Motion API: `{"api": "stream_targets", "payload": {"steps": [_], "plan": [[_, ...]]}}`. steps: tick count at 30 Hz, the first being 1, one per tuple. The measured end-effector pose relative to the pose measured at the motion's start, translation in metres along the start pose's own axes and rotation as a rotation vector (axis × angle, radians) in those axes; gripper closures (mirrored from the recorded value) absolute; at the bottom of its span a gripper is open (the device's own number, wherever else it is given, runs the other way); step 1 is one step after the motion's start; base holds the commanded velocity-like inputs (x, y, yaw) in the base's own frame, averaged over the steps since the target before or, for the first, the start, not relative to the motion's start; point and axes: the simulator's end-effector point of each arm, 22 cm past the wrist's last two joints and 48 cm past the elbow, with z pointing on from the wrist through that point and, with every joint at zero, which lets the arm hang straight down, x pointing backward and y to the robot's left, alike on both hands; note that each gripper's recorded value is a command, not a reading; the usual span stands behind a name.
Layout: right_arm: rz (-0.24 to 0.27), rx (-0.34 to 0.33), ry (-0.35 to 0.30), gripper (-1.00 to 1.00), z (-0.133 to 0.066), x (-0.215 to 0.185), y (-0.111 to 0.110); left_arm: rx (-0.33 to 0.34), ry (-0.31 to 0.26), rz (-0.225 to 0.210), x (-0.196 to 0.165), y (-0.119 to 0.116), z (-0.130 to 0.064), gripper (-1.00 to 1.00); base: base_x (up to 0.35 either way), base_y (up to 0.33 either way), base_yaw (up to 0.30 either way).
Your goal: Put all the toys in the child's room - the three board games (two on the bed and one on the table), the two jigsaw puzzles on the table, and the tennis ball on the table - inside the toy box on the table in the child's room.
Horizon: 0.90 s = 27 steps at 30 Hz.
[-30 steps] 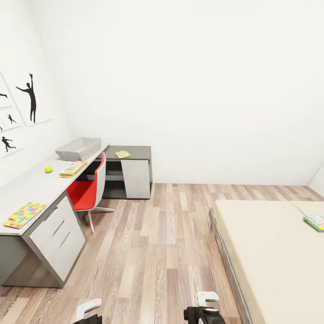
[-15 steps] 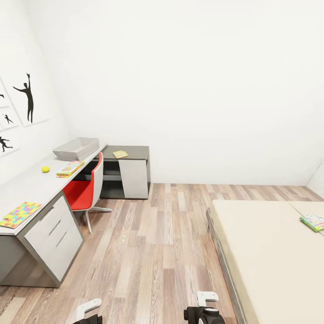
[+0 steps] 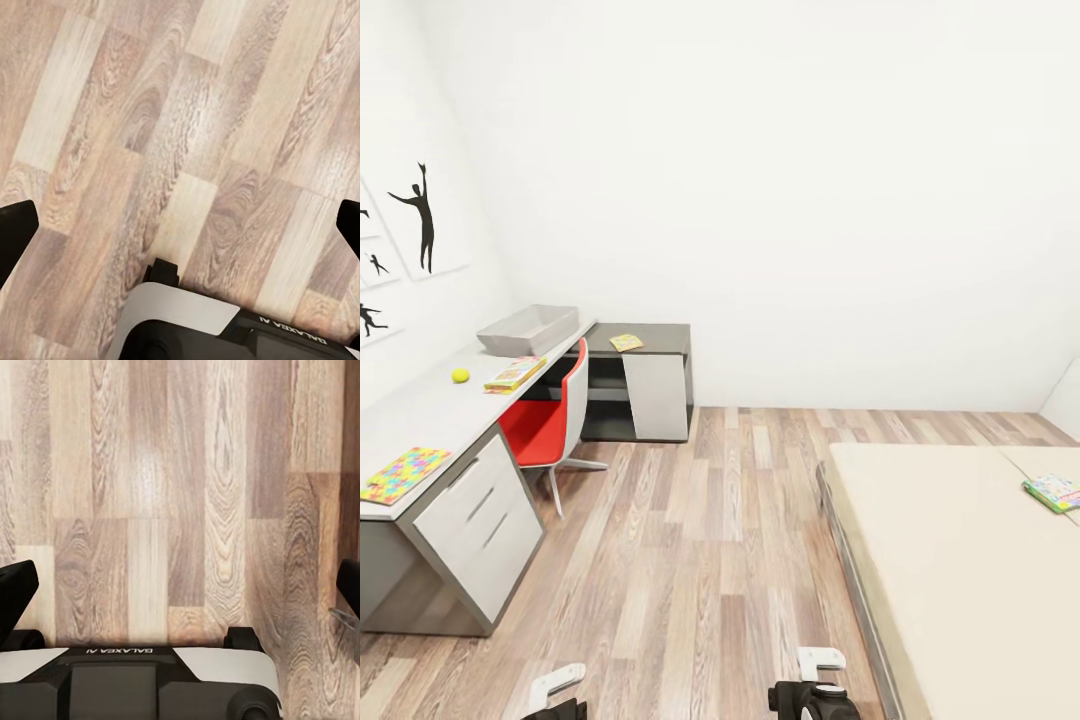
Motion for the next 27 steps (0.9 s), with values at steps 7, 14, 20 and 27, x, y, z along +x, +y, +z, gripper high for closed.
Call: {"api": "stream_targets", "payload": {"steps": [7,14,20,27], "plan": [[0.0,0.0,0.0,-1.0,0.0,0.0,0.0,0.0,0.0,0.0,0.0,0.0,0.0,-1.0,-0.074,-0.001,0.0],[0.0,0.0,0.0,-1.0,-0.0001,0.0001,0.0,0.001,0.0,0.0,0.0001,-0.0002,-0.0001,-1.0,-0.012,-0.001,0.0],[0.0,0.0,0.0,-1.0,-0.0001,0.0001,0.0,0.002,0.0,0.0,0.0004,-0.001,-0.0001,-1.0,-0.002,-0.051,0.0],[0.0,0.0,0.0,-1.0,-0.0001,0.0001,0.0,0.002,0.001,0.0,0.0005,-0.0014,-0.0002,-1.0,0.0,-0.019,0.0]]}}
